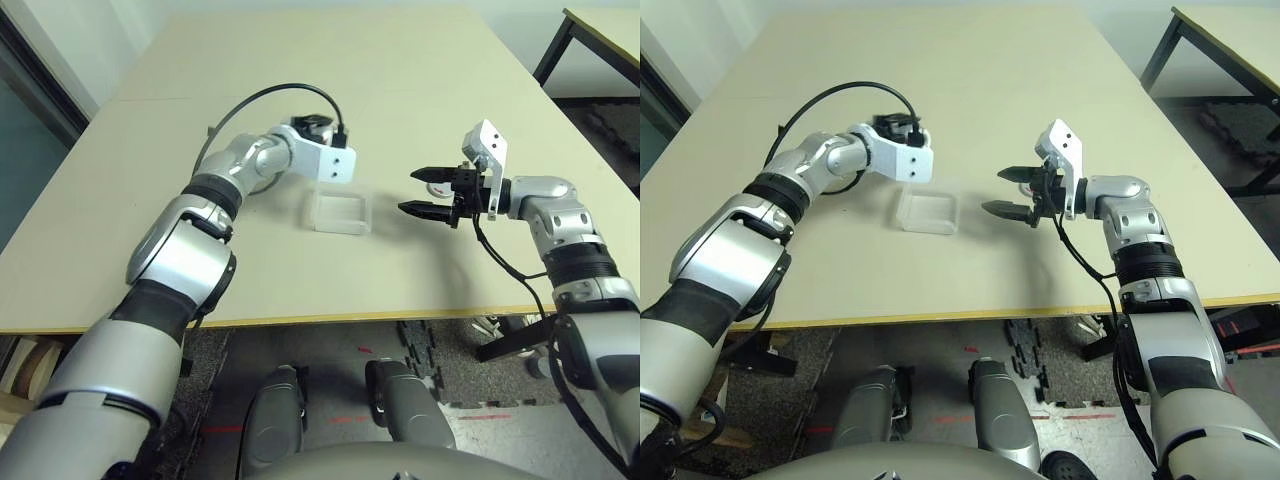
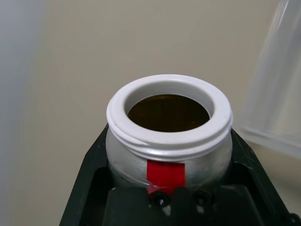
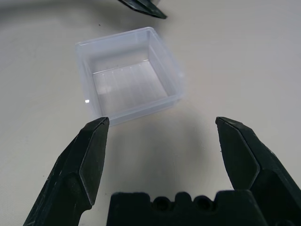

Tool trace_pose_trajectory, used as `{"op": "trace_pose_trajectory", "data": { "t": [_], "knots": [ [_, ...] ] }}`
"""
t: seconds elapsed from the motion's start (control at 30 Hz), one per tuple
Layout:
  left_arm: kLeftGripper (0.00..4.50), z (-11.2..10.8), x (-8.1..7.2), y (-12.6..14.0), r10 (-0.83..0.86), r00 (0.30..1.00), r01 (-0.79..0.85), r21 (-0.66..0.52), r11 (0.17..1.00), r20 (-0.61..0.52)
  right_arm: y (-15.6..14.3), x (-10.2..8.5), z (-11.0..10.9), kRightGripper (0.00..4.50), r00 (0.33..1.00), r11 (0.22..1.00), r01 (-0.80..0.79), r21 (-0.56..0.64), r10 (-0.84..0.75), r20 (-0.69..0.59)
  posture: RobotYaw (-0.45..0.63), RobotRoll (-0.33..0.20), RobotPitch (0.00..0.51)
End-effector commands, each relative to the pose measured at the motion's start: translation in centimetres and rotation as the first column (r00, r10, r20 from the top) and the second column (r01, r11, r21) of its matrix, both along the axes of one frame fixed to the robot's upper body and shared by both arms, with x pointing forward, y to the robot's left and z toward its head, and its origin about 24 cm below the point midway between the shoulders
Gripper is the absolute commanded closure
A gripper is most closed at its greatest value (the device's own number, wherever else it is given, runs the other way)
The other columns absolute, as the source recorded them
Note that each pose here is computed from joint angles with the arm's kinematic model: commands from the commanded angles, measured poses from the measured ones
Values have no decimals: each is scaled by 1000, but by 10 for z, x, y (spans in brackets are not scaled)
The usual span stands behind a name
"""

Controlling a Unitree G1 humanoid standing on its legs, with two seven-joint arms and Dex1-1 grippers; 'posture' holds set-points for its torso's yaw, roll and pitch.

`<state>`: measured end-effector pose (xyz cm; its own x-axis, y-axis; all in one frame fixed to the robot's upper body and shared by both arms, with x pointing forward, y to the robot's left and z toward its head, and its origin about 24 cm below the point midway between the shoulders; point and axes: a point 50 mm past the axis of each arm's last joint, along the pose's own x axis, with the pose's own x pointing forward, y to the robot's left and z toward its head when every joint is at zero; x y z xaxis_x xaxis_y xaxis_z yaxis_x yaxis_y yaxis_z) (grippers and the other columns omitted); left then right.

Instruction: Pour the medicine from the bottle into the box.

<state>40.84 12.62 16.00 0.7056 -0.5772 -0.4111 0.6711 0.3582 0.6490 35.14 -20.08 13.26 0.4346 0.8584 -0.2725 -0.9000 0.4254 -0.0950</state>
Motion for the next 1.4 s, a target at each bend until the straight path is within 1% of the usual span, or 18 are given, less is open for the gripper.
{"op": "trace_pose_trajectory", "data": {
  "t": [0.03, 0.13, 0.23, 0.4, 0.53, 0.7, 0.77, 0.8, 0.87, 0.9, 0.97, 1.0, 1.03, 1.1, 1.13, 1.2, 1.3, 1.4],
  "knots": [
    [1816, -3, -5, 8, 50, 980, -94, -227, 969, -193, 2, 1, -2, 0, 1000, 1000, -19, -14, 19, -1, -114, 0, 92],
    [1816, -4, -13, 13, 49, 956, -157, -363, 918, -289, 2, 1, -2, 0, 1000, 1000, -21, -17, 21, -1, -110, 0, 93],
    [1816, -6, -19, 21, 85, 934, -237, -424, 874, -347, 1, 2, -2, 0, 1000, 1000, -23, -19, 23, -2, -105, 0, 96],
    [1816, -8, -24, 31, 138, 904, -332, -460, 824, -404, 0, 2, -2, 0, 1000, 999, -23, -23, 23, -4, -102, 0, 98],
    [1816, -12, -26, 34, 165, 896, -355, -442, 824, -411, -1, 3, -2, 0, 1000, 999, -24, -24, 24, -7, -103, 0, 99],
    [1816, -5, -18, 33, 259, 935, -333, -350, 875, -243, 0, 3, -3, 0, 1000, 999, -23, -23, 23, -10, -107, 0, 100],
    [1816, 3, -14, 24, 247, 965, -263, -259, 929, -93, 0, 3, -3, 0, 1000, 1000, -20, -23, 20, -11, -111, 0, 99],
    [1816, 10, -13, 17, 207, 978, -198, -168, 966, 35, -1, 3, -3, 0, 1000, 1000, -18, -23, 18, -11, -114, 0, 98],
    [1816, 22, -11, 1, 99, 964, -101, -7, 995, 247, -1, 3, -3, 0, 1000, 1000, -15, -22, 15, -11, -116, 0, 97],
    [1816, 25, -10, -4, 63, 949, -78, 35, 996, 308, -1, 3, -3, 0, 1000, 1000, -14, -22, 14, -11, -118, 0, 96],
    [1816, 33, -12, -21, -125, 862, 1, 245, 969, 492, 0, 3, -4, 0, 1000, 1000, -12, -19, 12, -11, -120, 0, 94],
    [1816, 34, -13, -32, -281, 765, 18, 417, 909, 579, 0, 3, -4, 0, 1000, 1000, -11, -18, 11, -11, -121, 0, 94],
    [1816, 32, -16, -41, -463, 644, 18, 593, 805, 609, 0, 3, -4, 0, 1000, 1000, -10, -16, 10, -11, -121, 0, 94],
    [1816, 25, -18, -53, -658, 494, 38, 742, 669, 568, 1, 3, -4, 0, 1000, 1000, -10, -12, 10, -10, -121, 0, 94],
    [1816, 24, -20, -58, -711, 439, 50, 776, 629, 549, 2, 3, -3, 0, 1000, 1000, -10, -10, 10, -9, -120, 0, 94],
    [1816, 23, -19, -64, -758, 386, 65, 804, 591, 526, 3, 4, -3, 0, 1000, 1000, -11, -6, 11, -9, -121, 0, 93],
    [1816, 27, -14, -65, -826, 300, 1, 866, 500, 476, 5, 4, -2, 0, 1000, 1000, -10, 5, 10, -8, -123, 0, 92],
    [1816, 30, -10, -65, -867, 249, -44, 899, 435, 431, 7, 5, -2, 0, 1000, 1000, -8, 17, 8, -10, -125, 0, 88]
  ]
}}
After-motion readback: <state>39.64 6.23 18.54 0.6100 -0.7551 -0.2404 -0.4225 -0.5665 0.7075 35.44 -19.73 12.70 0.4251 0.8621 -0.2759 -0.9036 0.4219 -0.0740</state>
